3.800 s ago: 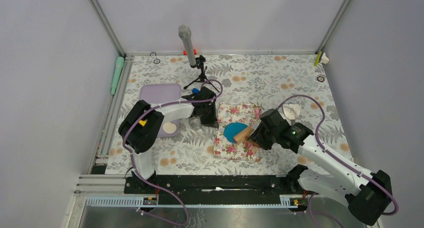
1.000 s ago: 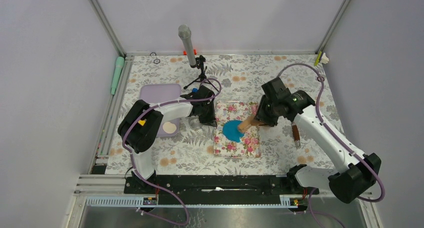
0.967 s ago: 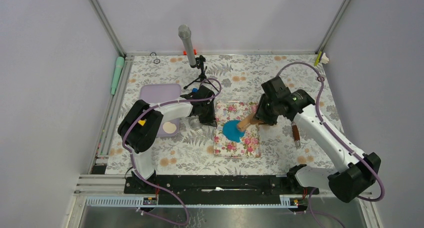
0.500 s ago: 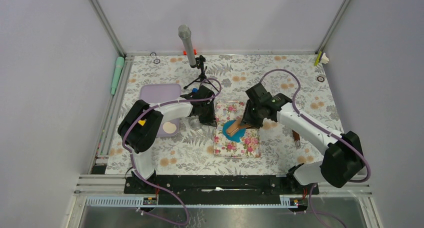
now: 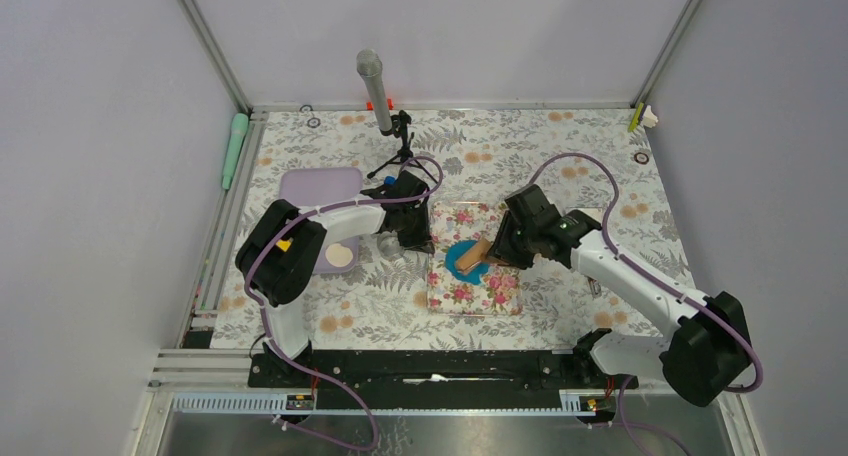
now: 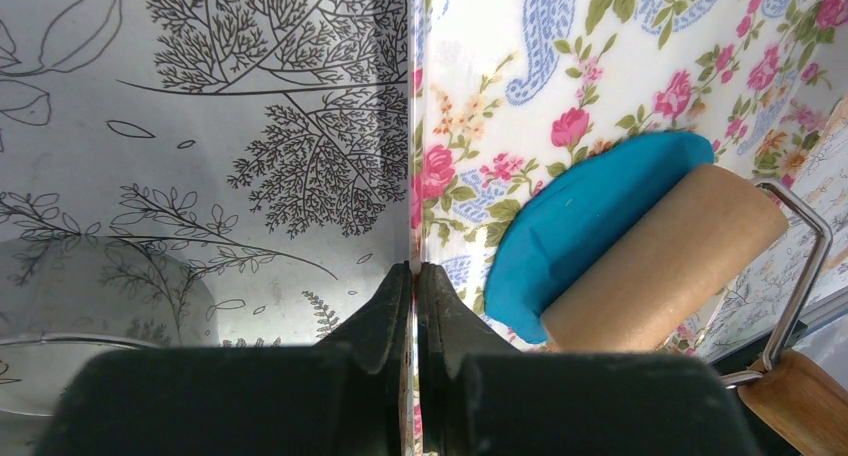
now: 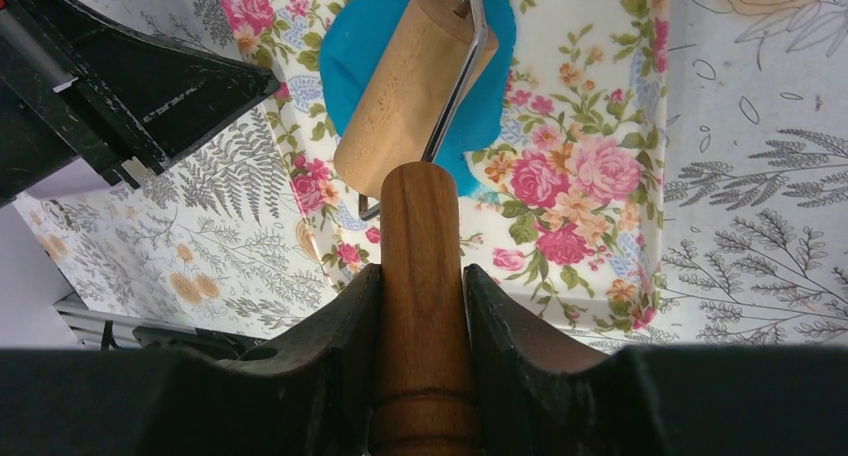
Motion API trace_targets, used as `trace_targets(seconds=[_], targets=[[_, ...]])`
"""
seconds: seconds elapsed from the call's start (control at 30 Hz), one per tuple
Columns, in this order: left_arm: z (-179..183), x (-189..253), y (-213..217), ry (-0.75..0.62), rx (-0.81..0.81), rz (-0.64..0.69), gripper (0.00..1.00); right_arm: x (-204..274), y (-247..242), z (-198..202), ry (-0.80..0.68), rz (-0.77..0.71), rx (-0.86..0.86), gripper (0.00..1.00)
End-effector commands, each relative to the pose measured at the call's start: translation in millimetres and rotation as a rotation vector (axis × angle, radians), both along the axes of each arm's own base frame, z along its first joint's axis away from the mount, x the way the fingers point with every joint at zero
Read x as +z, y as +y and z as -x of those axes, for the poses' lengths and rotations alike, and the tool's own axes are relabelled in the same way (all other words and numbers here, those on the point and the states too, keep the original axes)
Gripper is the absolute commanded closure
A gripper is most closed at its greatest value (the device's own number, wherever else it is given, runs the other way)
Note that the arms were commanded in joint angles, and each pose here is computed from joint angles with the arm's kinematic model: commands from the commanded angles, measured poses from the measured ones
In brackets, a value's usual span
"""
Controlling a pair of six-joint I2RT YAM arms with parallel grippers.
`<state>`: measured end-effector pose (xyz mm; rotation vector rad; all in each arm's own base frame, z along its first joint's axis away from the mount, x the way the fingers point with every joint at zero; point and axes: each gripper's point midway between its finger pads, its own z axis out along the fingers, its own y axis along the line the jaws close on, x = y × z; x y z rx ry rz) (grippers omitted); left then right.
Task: Roll out the dumpling wrappers from the dough
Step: Flatten out the dough on the work surface.
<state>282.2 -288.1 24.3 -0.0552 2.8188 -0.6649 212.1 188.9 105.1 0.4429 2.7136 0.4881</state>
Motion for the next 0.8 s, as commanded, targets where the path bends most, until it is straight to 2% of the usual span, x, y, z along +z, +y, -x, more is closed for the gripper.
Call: trace_targets(seconds=[0.0, 0.77], targets=[[-11.3, 14.4, 2.0, -0.058, 0.002, 0.001, 1.00, -42.9, -90.3, 65.3, 0.234, 0.399, -0.038, 1.00], [-14.7, 13.4, 10.1, -0.061, 0.016, -0.036, 1.00, -40.4, -112.8, 84.4, 0.260, 0.413, -0.095, 1.00]])
